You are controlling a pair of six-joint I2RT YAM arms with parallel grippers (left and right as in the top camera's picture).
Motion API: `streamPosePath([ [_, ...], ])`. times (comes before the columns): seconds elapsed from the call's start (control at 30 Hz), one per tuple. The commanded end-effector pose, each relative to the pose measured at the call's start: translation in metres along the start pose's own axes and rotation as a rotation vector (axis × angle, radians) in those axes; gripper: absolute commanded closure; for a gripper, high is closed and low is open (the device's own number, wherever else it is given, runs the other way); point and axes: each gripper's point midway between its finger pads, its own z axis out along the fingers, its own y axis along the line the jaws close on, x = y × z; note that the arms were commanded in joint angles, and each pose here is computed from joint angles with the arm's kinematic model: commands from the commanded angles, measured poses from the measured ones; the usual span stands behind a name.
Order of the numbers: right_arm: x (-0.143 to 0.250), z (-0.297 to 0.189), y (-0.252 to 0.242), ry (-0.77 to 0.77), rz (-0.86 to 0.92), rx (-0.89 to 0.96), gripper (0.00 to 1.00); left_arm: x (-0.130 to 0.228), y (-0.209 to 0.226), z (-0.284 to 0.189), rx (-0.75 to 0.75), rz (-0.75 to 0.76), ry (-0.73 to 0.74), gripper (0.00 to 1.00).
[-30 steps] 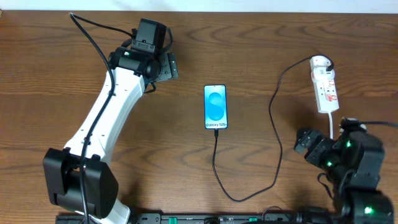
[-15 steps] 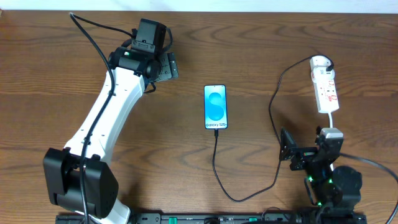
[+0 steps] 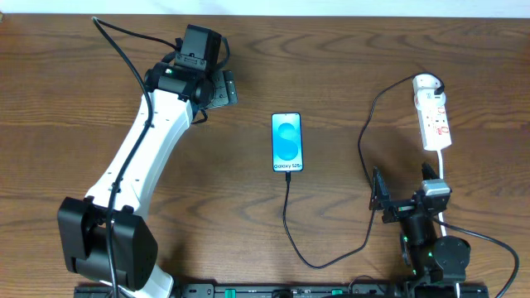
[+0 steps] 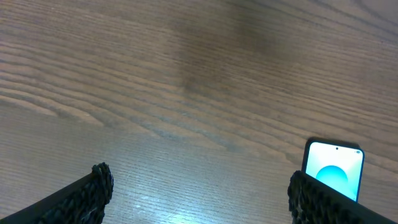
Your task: Plug charger to phone and switch on socket
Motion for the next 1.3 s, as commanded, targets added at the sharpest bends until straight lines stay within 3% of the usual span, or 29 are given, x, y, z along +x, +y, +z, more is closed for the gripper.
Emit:
streamPosePath([
  [0.0,0.005,0.001,-0.001,-0.013,-0.022,0.011,0.01,-0.001,0.003,0.002,-0.018,-0.004,-0.002,0.08],
  [1.27,0.018,0.001,-0.012,0.043,-0.078,0.067,0.01,-0.001,0.003,0.002,-0.019,-0.004,-0.002,0.08],
])
